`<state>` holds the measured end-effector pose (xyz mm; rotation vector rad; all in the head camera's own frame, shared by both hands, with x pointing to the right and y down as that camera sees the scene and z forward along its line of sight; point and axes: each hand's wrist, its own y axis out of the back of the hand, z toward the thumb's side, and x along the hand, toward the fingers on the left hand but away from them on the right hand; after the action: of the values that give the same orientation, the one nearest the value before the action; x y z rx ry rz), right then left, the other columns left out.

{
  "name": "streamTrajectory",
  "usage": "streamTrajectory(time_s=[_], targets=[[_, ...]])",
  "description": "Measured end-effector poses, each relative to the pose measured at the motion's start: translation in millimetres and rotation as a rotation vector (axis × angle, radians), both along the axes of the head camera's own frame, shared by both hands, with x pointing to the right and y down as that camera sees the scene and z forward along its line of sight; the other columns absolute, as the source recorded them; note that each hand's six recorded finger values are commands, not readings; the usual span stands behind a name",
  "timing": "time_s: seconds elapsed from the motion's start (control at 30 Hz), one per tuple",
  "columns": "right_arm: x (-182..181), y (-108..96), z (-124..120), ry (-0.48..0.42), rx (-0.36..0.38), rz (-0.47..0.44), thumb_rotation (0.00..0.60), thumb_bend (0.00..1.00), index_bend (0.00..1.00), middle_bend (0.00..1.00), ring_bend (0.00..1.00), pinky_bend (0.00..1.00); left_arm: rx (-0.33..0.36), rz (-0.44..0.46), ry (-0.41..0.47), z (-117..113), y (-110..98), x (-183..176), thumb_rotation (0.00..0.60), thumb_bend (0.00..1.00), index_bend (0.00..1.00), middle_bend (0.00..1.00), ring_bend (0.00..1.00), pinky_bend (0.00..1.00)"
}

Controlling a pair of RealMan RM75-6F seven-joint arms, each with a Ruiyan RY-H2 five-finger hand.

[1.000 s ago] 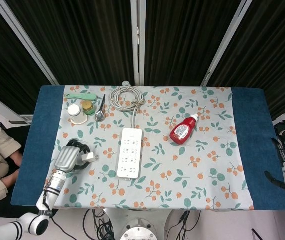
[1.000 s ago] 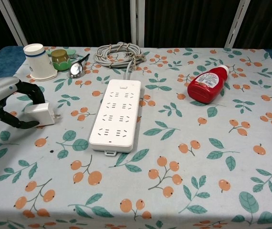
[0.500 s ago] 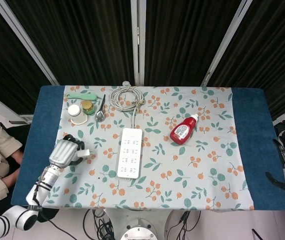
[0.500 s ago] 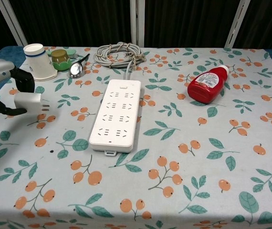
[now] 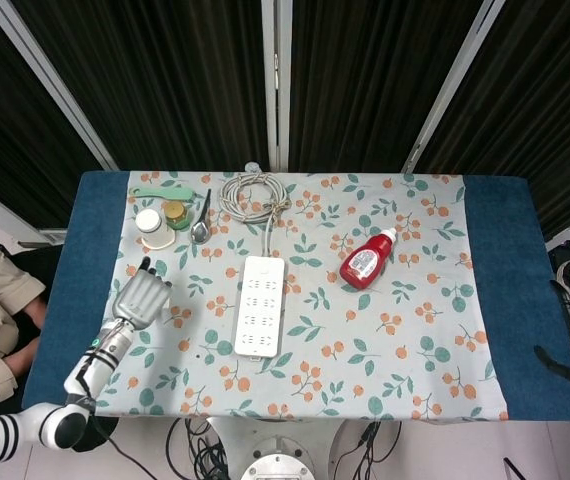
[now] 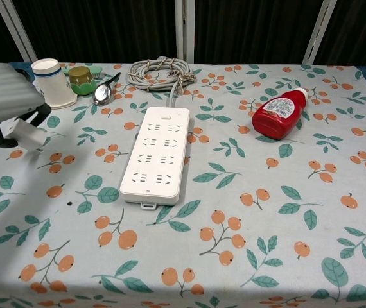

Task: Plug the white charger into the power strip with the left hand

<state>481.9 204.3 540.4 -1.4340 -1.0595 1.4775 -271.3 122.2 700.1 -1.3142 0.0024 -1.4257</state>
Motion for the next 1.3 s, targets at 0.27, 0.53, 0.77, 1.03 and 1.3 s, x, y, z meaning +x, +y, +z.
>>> streamTrajectory(time_s=[0.27, 0.53, 0.77, 1.03, 1.3], targets=[[1.8, -0.6, 2.9, -0.005, -0.006, 0.003, 0.600, 0.09, 0.00, 0.02, 0.00, 0.00, -0.063, 0.038, -0.083, 7.2, 0.9, 40.7, 0.600, 0.32, 0.46, 0.50, 0.34, 0.16], [6.3, 0.7, 3.2, -0.002, -0.010, 0.018, 0.600, 0.09, 0.00, 0.03, 0.00, 0.00, -0.079, 0.053, -0.084, 8.7, 4.1, 61.1, 0.600, 0.29, 0.35, 0.45, 0.30, 0.15], [7.5, 0.0, 3.3, -0.002, -0.010, 0.022, 0.600, 0.09, 0.00, 0.03, 0.00, 0.00, -0.082, 0.053, -0.076, 8.0, 5.0, 63.3, 0.600, 0.28, 0.33, 0.42, 0.30, 0.15], [6.7, -0.6, 3.4, -0.005, -0.009, 0.018, 0.600, 0.09, 0.00, 0.04, 0.00, 0.00, -0.076, 0.071, -0.049, 2.6, 8.0, 66.8, 0.600, 0.26, 0.26, 0.33, 0.27, 0.15], [8.4, 0.4, 1.2, -0.004, -0.002, 0.020, 0.600, 0.09, 0.00, 0.04, 0.00, 0.00, -0.062, 0.026, 0.031, -8.8, 7.1, 65.6, 0.600, 0.13, 0.18, 0.25, 0.19, 0.15]])
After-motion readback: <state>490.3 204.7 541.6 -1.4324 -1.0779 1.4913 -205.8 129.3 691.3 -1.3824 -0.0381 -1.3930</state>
